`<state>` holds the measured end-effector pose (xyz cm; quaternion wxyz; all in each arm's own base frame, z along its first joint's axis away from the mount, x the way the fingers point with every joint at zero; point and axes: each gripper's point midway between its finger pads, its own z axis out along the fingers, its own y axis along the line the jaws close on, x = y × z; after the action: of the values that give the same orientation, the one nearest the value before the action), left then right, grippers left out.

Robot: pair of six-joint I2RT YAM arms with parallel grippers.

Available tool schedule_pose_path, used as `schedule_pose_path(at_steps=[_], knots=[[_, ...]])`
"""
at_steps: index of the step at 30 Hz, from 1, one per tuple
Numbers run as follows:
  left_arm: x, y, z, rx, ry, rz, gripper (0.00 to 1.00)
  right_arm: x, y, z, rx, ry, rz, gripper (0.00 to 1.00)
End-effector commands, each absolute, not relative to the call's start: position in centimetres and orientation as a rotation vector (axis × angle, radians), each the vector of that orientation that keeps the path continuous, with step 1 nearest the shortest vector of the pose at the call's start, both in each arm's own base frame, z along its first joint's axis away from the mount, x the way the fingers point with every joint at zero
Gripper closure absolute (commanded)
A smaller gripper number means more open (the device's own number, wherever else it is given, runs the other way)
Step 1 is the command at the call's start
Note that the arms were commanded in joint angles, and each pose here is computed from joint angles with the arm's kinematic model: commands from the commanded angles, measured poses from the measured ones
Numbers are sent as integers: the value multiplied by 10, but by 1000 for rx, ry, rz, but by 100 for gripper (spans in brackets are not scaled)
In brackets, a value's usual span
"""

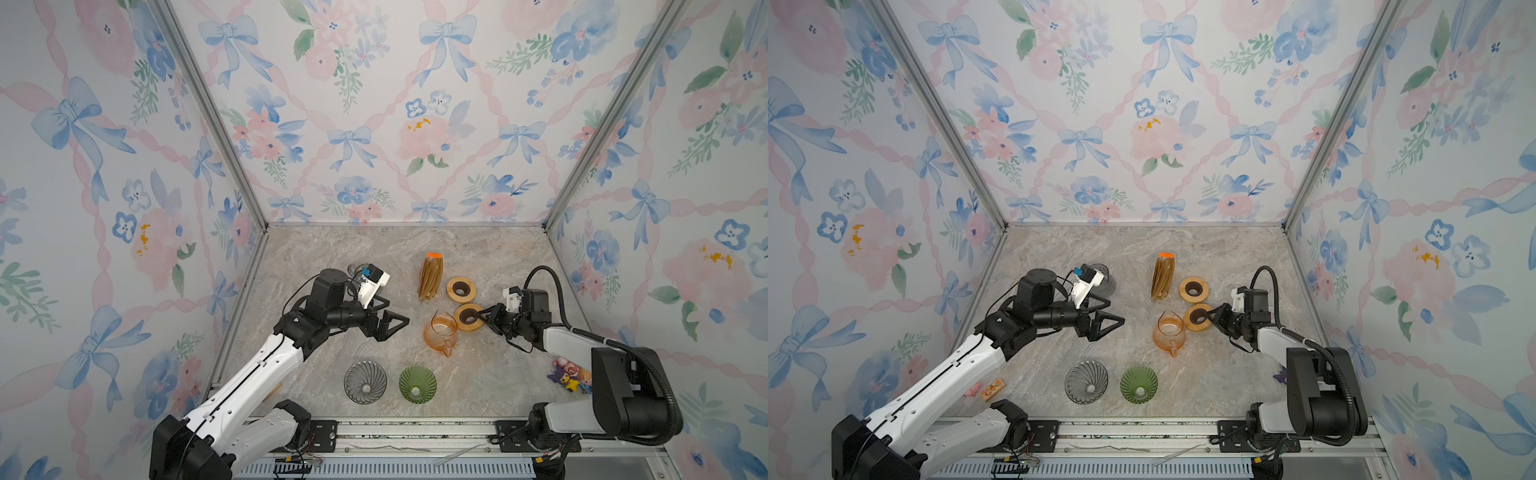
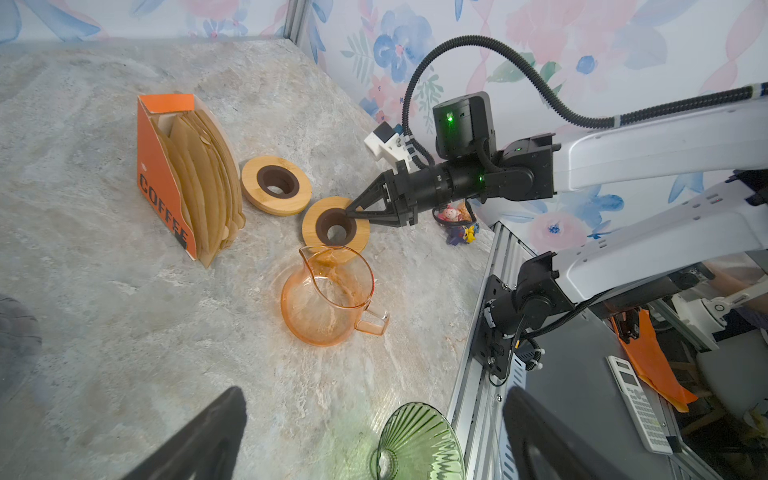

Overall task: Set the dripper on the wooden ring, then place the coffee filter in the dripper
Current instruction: 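Lower the right gripper onto the nearer bamboo ring's rim and close, then lift the bamboo ring off the table with the right gripper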

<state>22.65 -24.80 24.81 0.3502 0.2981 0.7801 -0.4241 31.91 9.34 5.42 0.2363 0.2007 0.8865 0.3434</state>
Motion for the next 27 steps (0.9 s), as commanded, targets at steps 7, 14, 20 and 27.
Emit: schedule_pose_path(at_steps=[7, 14, 20, 27], knots=[[224, -249, 248, 778, 2010, -1133, 2, 303, 78, 67, 497, 2481, 747, 85], [220, -253, 247, 795, 2011, -1179, 2, 292, 70, 95, 464, 2457, 680, 88], [217, -256, 246, 806, 2015, -1196, 2, 280, 71, 126, 431, 2414, 690, 90], [215, -257, 247, 813, 2010, -1209, 2, 267, 78, 161, 381, 2362, 747, 91]])
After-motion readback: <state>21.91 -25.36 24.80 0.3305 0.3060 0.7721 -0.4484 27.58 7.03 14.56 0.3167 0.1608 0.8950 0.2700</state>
